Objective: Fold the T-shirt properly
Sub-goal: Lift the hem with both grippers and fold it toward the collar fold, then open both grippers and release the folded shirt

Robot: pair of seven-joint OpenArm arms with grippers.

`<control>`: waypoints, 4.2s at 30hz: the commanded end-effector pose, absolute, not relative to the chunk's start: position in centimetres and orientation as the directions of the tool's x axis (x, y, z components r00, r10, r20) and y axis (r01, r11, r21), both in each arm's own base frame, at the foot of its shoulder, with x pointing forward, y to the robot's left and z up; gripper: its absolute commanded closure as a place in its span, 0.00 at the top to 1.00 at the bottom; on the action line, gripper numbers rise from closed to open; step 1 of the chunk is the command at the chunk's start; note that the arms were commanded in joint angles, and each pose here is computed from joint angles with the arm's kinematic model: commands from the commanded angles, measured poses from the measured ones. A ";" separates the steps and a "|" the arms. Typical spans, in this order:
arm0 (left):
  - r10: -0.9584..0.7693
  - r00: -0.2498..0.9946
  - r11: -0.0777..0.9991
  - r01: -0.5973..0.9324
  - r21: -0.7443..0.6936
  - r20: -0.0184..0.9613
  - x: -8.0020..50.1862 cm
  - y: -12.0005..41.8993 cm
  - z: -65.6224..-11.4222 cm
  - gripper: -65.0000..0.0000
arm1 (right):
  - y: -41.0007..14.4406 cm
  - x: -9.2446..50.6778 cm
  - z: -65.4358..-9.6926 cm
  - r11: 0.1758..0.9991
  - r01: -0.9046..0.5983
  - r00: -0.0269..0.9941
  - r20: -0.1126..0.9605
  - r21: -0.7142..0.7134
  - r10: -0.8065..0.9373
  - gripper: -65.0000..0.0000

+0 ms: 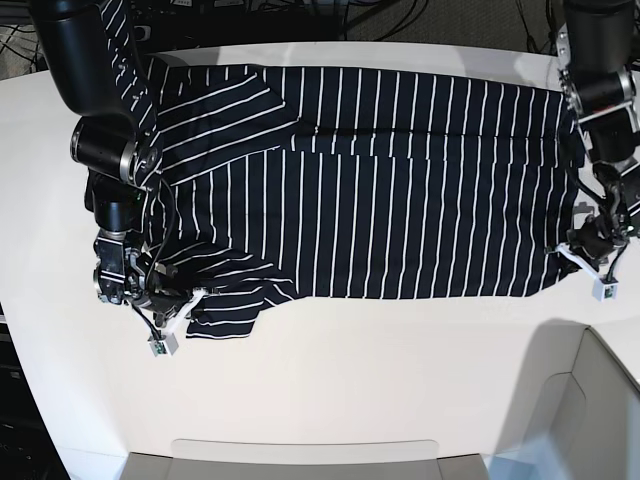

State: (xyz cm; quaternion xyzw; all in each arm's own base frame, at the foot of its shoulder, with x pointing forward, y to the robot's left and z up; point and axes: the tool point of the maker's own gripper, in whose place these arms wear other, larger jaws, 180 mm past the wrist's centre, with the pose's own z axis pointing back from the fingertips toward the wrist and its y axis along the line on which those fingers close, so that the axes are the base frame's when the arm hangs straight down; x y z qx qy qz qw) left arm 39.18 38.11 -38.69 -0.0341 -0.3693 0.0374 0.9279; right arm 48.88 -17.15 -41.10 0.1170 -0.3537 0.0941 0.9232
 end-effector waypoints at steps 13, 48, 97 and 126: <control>-0.012 0.684 1.000 0.002 0.015 0.729 39.6 39.0 -34.4 0.00 | -15.0 51.1 -31.6 0.918 -0.397 0.527 0.818 -0.001 0.229 0.00; -0.177 0.772 0.981 0.087 0.174 0.610 30.1 38.8 -36.2 0.00 | -20.1 36.4 -28.1 0.845 -0.333 0.602 0.595 -0.418 0.532 0.00; -0.182 0.898 0.971 0.100 0.216 0.402 17.9 39.3 -38.6 0.00 | -20.0 21.3 -35.8 0.808 -0.467 0.735 0.350 -0.361 0.581 0.00; 0.001 0.891 0.955 -0.136 0.265 0.454 15.4 42.8 -34.8 0.46 | -20.0 21.8 -35.6 0.802 -0.470 0.725 0.356 -0.369 0.589 0.00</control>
